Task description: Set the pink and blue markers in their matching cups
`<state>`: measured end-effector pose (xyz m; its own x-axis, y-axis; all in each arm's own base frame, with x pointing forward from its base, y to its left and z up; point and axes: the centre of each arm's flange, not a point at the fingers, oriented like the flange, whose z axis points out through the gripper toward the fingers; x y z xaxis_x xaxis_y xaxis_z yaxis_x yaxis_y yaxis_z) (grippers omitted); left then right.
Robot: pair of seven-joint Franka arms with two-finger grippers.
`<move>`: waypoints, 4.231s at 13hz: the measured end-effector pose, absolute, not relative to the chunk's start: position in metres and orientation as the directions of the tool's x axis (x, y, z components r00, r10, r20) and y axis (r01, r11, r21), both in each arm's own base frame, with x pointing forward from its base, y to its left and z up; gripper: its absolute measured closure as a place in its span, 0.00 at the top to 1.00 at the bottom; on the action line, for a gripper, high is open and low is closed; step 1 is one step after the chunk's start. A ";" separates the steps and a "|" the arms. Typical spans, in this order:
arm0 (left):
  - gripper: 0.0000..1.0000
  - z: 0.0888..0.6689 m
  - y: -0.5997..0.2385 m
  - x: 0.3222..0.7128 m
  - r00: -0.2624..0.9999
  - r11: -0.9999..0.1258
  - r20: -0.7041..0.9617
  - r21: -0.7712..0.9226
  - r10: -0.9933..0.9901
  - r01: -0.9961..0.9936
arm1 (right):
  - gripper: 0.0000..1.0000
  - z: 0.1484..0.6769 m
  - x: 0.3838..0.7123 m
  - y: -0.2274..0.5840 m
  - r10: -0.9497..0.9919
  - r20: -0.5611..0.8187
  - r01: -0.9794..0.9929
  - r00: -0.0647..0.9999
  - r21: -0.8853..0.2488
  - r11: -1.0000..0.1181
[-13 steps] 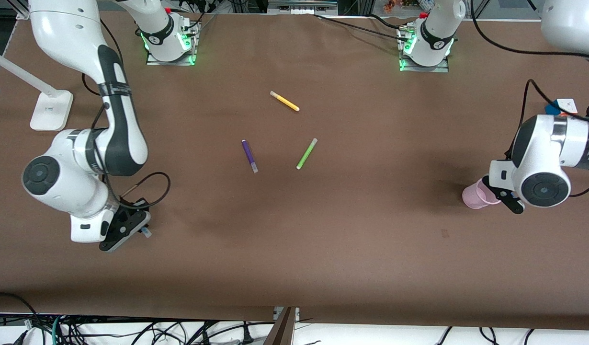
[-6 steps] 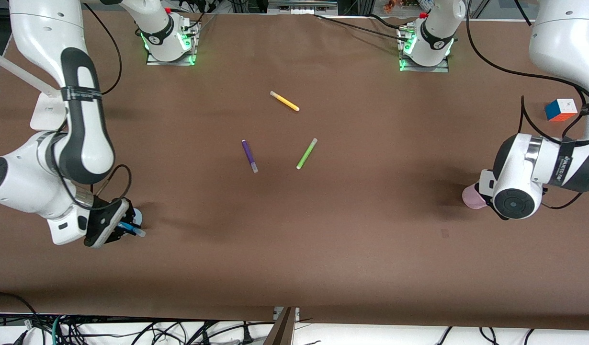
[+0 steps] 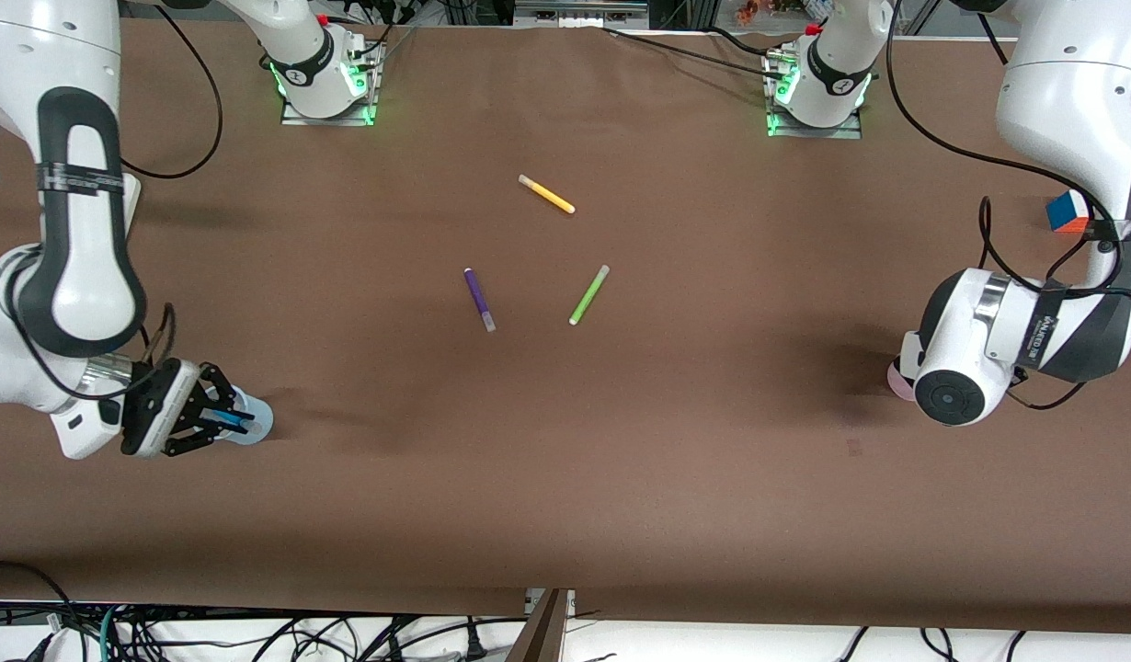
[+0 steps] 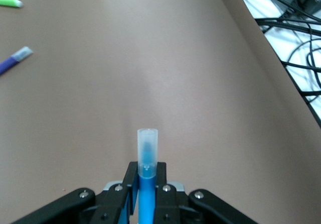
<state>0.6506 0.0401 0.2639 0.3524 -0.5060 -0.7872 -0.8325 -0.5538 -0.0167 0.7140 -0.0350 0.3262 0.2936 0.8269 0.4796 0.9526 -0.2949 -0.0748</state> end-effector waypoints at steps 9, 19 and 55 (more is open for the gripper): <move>1.00 0.324 0.007 0.677 0.463 -0.573 -0.710 -0.102 -0.531 -0.813 | 0.17 0.298 0.697 -0.077 0.699 0.681 0.972 0.217 -0.085 -0.219; 1.00 0.512 -0.086 0.650 0.932 -0.958 -0.250 -0.051 -0.261 -0.282 | 0.17 0.263 0.695 -0.099 0.646 0.737 0.971 0.198 -0.057 -0.232; 1.00 0.581 -0.033 0.562 0.992 -0.992 -0.041 0.042 -0.117 -0.115 | 1.00 0.522 0.603 0.029 0.048 -0.176 0.028 0.983 -0.111 -0.993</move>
